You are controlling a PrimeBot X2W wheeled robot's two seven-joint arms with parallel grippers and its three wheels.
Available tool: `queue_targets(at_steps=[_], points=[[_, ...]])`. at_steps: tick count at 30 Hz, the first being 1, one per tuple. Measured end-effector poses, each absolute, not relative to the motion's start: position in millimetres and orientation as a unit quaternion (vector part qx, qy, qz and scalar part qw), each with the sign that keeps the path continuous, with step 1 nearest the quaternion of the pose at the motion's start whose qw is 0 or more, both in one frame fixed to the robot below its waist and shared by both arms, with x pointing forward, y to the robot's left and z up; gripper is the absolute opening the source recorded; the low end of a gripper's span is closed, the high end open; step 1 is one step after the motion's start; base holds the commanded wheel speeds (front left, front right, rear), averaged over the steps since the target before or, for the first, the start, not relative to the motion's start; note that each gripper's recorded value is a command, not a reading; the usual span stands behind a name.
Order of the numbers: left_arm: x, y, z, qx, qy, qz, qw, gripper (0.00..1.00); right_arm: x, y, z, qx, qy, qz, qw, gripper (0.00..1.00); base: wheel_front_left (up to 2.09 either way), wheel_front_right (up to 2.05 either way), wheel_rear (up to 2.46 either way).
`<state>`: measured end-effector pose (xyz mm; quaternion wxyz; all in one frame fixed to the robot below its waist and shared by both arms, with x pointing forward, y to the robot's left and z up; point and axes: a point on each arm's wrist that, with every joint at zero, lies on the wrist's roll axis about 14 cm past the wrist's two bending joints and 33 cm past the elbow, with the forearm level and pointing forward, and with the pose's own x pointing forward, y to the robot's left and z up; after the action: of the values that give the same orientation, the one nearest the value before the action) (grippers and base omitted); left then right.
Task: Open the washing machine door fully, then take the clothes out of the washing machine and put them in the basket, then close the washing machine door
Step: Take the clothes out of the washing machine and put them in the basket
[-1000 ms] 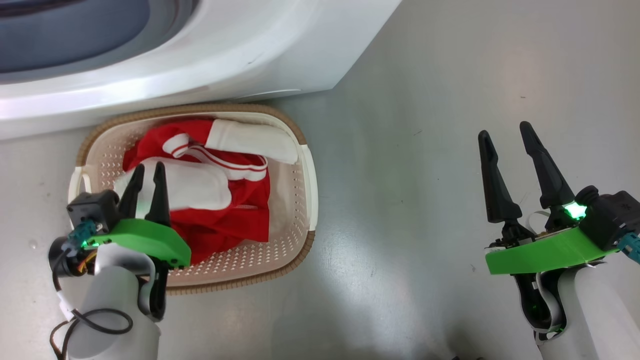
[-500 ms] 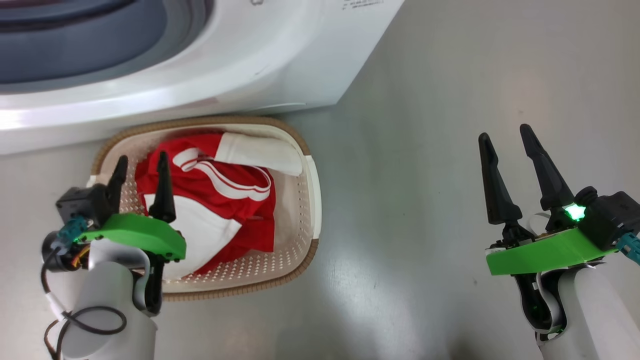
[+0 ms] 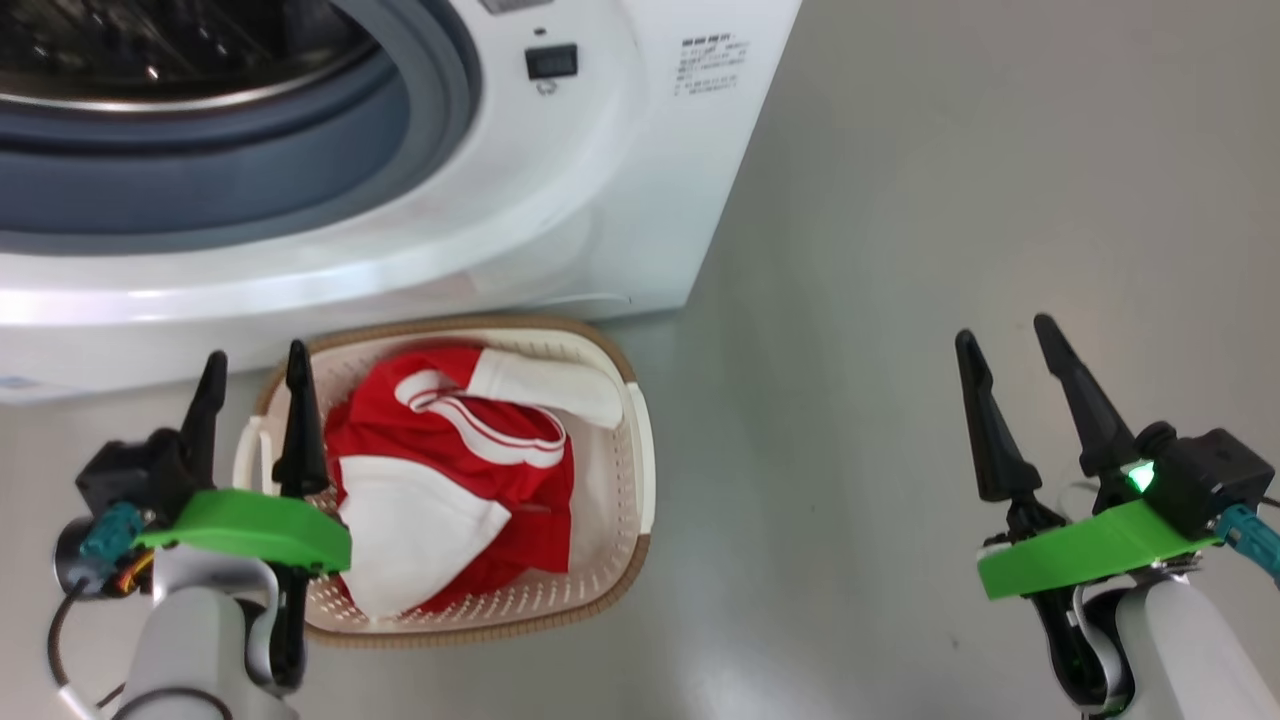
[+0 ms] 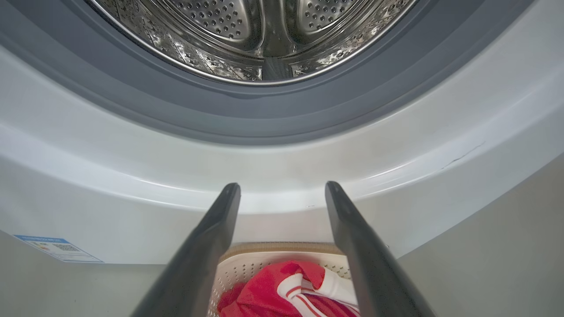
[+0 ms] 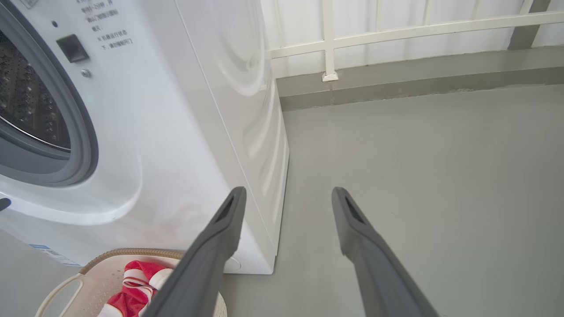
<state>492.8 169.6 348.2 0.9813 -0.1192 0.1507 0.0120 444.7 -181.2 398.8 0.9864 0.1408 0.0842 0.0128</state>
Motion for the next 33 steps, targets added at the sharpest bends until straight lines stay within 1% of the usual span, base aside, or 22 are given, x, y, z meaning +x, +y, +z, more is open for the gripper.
queue_targets(at_steps=[8,16,18,23,33], points=[[474,181,403,-0.112,0.085,0.01,0.99,1.0,425,-178,421,0.143,0.068,0.019,0.987,1.0,0.0,0.0,0.0],[450,190,431,-0.101,0.054,0.014,0.993,1.0,406,-179,434,0.143,0.058,0.019,0.988,1.0,0.0,0.0,0.0],[439,193,442,-0.098,0.041,0.016,0.994,1.0,396,-182,437,0.143,0.056,0.014,0.988,1.0,0.0,0.0,0.0],[418,199,454,-0.092,0.028,0.021,0.995,1.0,382,-184,441,0.143,0.054,0.01,0.988,1.0,0.0,0.0,0.0],[384,203,457,-0.084,0.028,0.023,0.996,1.0,362,-190,445,0.144,0.051,0.0,0.988,1.0,0.0,0.0,0.0]])
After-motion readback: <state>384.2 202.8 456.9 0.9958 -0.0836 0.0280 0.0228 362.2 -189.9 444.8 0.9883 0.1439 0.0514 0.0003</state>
